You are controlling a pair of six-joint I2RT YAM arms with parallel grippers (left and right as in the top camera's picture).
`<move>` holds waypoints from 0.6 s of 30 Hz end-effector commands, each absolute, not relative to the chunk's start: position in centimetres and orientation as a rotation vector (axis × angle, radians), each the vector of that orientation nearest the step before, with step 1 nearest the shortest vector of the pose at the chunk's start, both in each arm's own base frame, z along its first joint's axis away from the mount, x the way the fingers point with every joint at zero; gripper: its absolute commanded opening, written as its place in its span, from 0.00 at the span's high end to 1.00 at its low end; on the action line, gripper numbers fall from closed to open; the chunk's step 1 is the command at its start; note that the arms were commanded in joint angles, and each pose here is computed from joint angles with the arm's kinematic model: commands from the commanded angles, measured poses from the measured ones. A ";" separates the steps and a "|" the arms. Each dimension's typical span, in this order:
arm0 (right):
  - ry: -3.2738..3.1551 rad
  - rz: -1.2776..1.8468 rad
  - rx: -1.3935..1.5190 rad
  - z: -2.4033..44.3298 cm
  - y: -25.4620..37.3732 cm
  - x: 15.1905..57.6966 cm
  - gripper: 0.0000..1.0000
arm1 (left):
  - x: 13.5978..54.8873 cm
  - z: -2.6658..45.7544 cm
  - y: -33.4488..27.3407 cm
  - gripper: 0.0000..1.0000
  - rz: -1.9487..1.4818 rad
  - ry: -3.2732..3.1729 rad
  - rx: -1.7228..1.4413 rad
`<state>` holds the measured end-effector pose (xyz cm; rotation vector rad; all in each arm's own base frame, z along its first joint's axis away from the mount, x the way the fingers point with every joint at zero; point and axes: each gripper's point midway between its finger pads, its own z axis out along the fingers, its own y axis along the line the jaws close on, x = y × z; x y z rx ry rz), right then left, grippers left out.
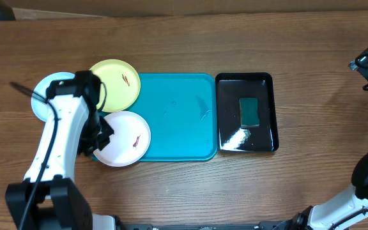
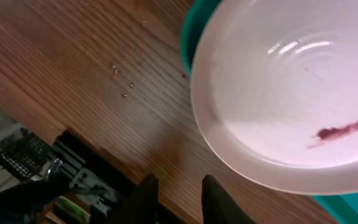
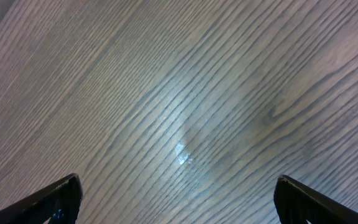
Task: Clean dirty plates on tray and stack at the side
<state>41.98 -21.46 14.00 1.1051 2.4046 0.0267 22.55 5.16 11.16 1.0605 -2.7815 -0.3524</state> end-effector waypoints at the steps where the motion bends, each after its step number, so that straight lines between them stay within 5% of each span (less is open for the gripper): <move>1: 2.392 0.026 1.103 14.3 -21.7 42.2 0.00 | 21.0 10.8 6.8 0.75 -0.403 -2.751 1.184; 12: 2.392 0.026 1.103 14.3 -21.7 42.2 0.00 | 20.9 5.2 6.6 0.80 -0.151 -2.764 1.239; 18: 2.392 0.026 1.103 14.3 -21.7 42.2 0.00 | 21.4 4.8 6.3 0.74 -0.115 -2.784 1.239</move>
